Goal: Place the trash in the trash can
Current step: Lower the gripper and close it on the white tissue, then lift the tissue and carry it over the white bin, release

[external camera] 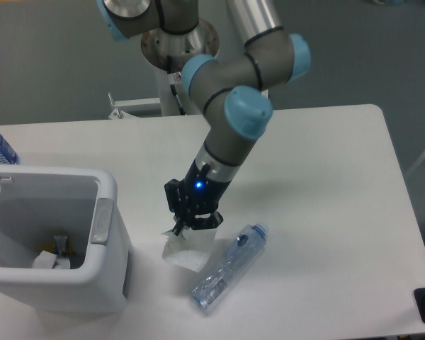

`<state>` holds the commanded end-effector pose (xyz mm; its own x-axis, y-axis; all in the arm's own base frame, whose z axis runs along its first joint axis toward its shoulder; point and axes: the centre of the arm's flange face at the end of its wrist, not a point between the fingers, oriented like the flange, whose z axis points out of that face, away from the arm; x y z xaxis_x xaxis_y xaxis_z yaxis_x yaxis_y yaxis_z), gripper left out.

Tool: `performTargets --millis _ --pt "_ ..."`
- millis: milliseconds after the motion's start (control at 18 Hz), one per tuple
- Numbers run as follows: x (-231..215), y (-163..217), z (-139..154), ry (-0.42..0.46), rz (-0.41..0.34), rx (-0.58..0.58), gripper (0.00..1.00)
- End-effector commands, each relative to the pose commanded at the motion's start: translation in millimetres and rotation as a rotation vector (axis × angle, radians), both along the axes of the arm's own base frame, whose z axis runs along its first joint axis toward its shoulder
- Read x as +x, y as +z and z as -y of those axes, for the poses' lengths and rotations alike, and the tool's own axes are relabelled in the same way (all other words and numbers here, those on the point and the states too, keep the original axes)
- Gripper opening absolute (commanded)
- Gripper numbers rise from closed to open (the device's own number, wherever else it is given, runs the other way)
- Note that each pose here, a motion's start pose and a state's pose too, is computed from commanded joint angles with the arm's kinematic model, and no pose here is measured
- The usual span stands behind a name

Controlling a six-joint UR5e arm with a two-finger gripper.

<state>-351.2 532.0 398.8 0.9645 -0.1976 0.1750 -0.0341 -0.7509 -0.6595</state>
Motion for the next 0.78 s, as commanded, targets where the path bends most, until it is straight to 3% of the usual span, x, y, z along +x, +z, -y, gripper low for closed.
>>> performTargets --millis 333,611,778 --pt "-6 104 -20 0.103 0.109 0.177 0.00" --pt "13 165 -21 0.094 0.124 0.267 0.00" --pt "65 176 -34 0.031 0.139 0.268 0.00"
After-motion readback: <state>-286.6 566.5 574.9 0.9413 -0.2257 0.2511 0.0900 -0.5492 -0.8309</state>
